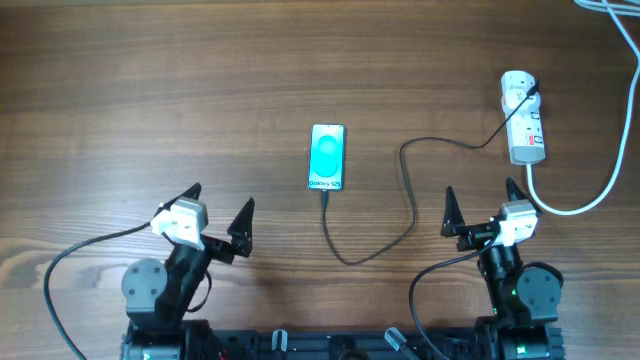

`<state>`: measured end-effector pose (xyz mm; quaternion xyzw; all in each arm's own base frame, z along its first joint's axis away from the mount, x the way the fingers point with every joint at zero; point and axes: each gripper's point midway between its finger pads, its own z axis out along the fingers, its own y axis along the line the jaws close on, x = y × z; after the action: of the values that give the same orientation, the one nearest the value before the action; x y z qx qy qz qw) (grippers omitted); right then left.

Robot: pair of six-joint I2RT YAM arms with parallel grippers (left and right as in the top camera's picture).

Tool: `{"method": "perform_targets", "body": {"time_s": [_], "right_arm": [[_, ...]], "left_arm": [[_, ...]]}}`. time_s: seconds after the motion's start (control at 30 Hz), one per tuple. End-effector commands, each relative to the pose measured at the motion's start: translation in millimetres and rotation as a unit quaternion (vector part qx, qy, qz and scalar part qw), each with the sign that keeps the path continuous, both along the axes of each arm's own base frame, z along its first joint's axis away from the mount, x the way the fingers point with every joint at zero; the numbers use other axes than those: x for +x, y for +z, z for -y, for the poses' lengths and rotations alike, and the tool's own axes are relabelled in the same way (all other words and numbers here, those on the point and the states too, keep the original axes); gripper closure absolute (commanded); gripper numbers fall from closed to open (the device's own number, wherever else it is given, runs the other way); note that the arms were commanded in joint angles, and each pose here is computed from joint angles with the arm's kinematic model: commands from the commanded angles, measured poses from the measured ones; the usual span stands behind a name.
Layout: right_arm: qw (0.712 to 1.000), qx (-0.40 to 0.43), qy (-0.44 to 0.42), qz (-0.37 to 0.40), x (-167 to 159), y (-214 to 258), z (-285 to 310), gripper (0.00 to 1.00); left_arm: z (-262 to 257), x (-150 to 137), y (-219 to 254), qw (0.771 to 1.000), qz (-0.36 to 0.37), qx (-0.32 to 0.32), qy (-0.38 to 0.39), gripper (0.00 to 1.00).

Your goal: Plug charger to phone and switch on socket

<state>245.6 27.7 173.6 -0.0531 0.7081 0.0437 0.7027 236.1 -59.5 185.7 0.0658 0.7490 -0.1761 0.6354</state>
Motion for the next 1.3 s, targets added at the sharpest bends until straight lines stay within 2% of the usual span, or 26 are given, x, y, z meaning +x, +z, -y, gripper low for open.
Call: {"method": "perform_targets", "body": {"time_s": [0.0, 0.1, 0.33, 0.4, 0.57, 0.7, 0.83, 1.07, 1.27], "right_arm": [[1.000, -0.006, -0.008, 0.004, 0.1, 1.1, 3.1, 0.00], [1.000, -0.006, -0.008, 0.004, 0.1, 1.1, 3.1, 0.00], [1.000, -0.006, -0.008, 0.004, 0.1, 1.1, 3.1, 0.00], [1.000, -0.006, -0.008, 0.004, 0.1, 1.1, 3.1, 0.00], [1.000, -0.006, -0.008, 0.004, 0.1, 1.1, 3.1, 0.00], [1.000, -0.006, -0.008, 0.004, 0.1, 1.1, 3.1, 0.00], [1.000, -0.006, -0.008, 0.004, 0.1, 1.1, 3.1, 0.00], [1.000, -0.006, -0.008, 0.004, 0.1, 1.1, 3.1, 0.00], [1.000, -0.006, -0.008, 0.004, 0.1, 1.1, 3.1, 0.00]], "left_arm": [[-9.1, 3.2, -5.1, 0.999, 0.006, -0.034, 0.031, 0.00], [-15.7, 4.8, -5.2, 0.997, 0.017, -0.055, 0.054, 0.00], [-17.0, 3.9, -5.5, 0.995, 0.047, -0.060, 0.060, 0.00], [-23.1, 6.6, -5.3, 0.992, 0.053, -0.085, 0.079, 0.00], [-28.0, 7.8, -8.3, 0.991, 0.048, -0.088, 0.094, 0.00], [-27.4, 7.3, -25.1, 0.994, 0.023, -0.050, 0.092, 0.00], [-26.0, 7.0, -25.1, 0.996, 0.038, 0.001, 0.083, 0.00], [-54.7, 9.8, -28.7, 0.986, 0.033, 0.022, 0.165, 0.00], [-52.9, 9.8, -29.1, 0.985, 0.043, 0.073, 0.153, 0.00]]}}
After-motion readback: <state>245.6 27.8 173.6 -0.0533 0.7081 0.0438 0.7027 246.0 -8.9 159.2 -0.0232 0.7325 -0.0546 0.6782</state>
